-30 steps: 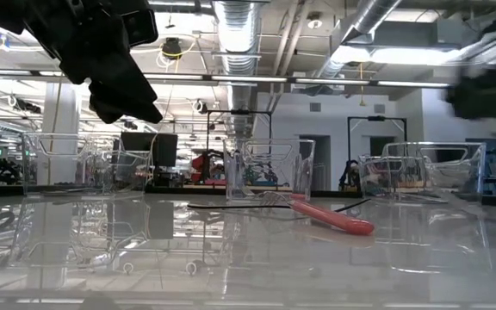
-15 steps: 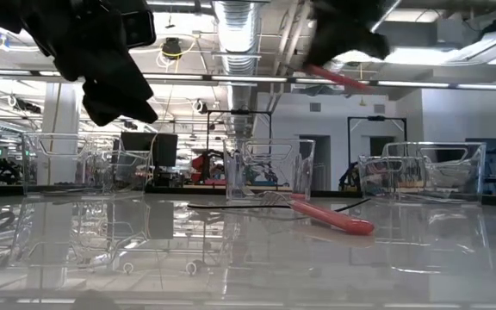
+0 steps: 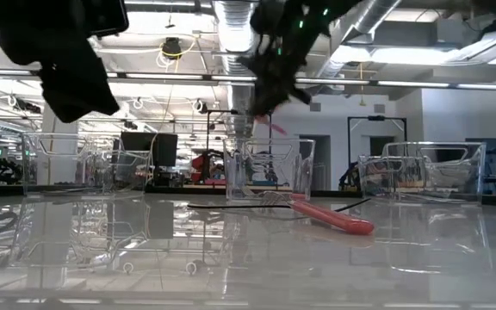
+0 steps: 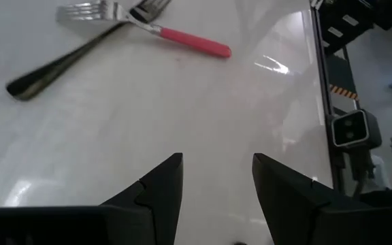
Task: Sort silverware by color (type)
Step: Put the right pink fork into the middle transparent bin, then put the iridescent fork into the right transparent bin
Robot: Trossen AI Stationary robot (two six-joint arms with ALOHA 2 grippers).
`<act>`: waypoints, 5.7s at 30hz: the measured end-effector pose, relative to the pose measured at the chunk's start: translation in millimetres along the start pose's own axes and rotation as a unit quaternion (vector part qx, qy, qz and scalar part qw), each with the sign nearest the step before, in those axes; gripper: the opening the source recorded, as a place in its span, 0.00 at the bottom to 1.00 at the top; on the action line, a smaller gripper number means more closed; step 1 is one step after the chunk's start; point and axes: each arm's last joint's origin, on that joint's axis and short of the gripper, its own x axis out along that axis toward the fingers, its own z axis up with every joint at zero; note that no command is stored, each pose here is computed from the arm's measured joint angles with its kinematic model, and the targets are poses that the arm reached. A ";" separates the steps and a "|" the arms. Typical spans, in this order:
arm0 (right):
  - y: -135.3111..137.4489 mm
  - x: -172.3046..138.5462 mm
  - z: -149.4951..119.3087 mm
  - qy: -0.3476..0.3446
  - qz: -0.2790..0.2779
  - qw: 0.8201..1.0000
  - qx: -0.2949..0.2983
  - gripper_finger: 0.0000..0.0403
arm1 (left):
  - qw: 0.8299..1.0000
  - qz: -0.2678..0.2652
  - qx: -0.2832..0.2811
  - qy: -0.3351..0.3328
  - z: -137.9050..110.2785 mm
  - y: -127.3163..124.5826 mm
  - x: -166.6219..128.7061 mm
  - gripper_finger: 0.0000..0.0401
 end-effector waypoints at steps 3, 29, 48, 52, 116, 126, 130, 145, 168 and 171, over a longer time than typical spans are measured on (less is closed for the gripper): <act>-14.5 20.7 -0.1 0.044 -0.031 0.999 0.004 0.15 | 1.000 0.002 -0.011 0.015 -6.5 -3.0 -1.6 0.40; 11.5 -72.2 -7.9 0.010 0.014 0.999 -0.028 0.65 | 0.999 0.034 0.002 -0.004 -18.1 -11.0 -6.7 0.40; 161.2 -172.1 -177.7 0.040 0.143 0.959 -0.239 0.66 | 0.998 0.028 0.054 0.011 1.9 9.4 1.6 0.40; 158.8 -187.7 -209.9 0.082 0.104 0.957 -0.258 0.66 | 0.997 -0.010 0.061 0.036 6.0 12.2 1.0 0.40; 160.3 -131.1 -298.9 0.141 0.220 0.945 -0.198 0.66 | 0.862 -0.025 0.408 0.301 -66.9 -38.6 39.1 0.39; 162.0 -130.8 -296.0 0.143 0.225 0.948 -0.172 0.66 | 0.860 -0.019 0.401 0.314 -62.2 -32.7 39.2 0.20; 165.8 -135.6 -292.8 0.152 0.239 0.945 -0.165 0.66 | 0.861 -0.013 0.398 0.317 -58.7 -31.9 35.6 0.20; 177.1 -143.9 -246.3 0.098 0.267 0.947 -0.151 0.66 | 0.953 0.069 0.273 0.113 23.9 -26.1 -38.0 0.20; 166.5 -107.0 -179.1 -0.114 0.227 0.856 -0.450 0.66 | 0.979 -0.069 -0.136 0.133 66.7 -4.4 -22.0 0.23; 168.3 -108.3 -181.1 -0.122 0.228 0.844 -0.470 0.66 | 0.979 -0.068 -0.140 0.130 68.4 -2.6 -21.7 0.23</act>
